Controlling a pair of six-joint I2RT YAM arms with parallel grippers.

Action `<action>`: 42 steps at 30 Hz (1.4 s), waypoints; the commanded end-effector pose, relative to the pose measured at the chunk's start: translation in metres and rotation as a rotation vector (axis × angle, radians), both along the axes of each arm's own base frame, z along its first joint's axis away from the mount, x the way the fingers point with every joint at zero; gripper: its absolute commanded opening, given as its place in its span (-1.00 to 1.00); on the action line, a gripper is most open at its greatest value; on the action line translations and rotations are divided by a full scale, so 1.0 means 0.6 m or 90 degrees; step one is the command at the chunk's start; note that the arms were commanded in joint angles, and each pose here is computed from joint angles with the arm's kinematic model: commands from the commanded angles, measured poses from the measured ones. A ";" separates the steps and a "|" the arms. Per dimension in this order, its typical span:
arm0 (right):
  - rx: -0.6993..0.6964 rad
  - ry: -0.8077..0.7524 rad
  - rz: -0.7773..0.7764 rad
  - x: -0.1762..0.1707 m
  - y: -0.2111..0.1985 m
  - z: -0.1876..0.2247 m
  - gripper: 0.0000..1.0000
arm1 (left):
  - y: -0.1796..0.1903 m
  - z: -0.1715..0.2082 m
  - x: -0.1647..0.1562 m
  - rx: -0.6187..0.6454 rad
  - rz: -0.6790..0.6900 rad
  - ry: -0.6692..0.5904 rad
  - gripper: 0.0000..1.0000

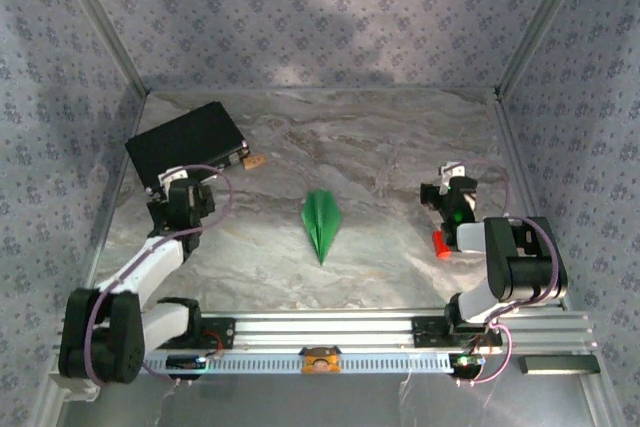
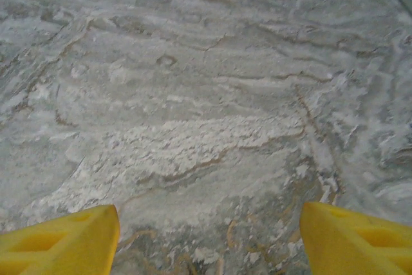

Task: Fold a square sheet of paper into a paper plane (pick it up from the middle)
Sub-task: Reset both arms

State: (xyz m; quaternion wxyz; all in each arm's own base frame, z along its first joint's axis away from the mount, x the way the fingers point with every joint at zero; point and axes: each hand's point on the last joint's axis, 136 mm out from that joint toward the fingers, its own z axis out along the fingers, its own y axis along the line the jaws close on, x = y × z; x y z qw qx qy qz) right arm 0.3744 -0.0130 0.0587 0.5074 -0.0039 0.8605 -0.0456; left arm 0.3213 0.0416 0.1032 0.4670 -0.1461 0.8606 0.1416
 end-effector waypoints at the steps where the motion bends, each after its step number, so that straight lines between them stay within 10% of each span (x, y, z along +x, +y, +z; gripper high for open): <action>1: 0.003 -0.057 -0.012 0.025 -0.007 0.038 0.64 | -0.022 0.037 0.052 -0.003 -0.057 -0.095 0.99; 3: 0.019 -0.057 -0.021 0.026 -0.016 0.038 0.98 | -0.031 0.025 0.066 -0.008 -0.076 -0.105 0.99; 42: 0.016 -0.056 -0.022 0.026 -0.015 0.038 0.98 | -0.024 -0.021 0.123 -0.029 -0.155 -0.126 0.99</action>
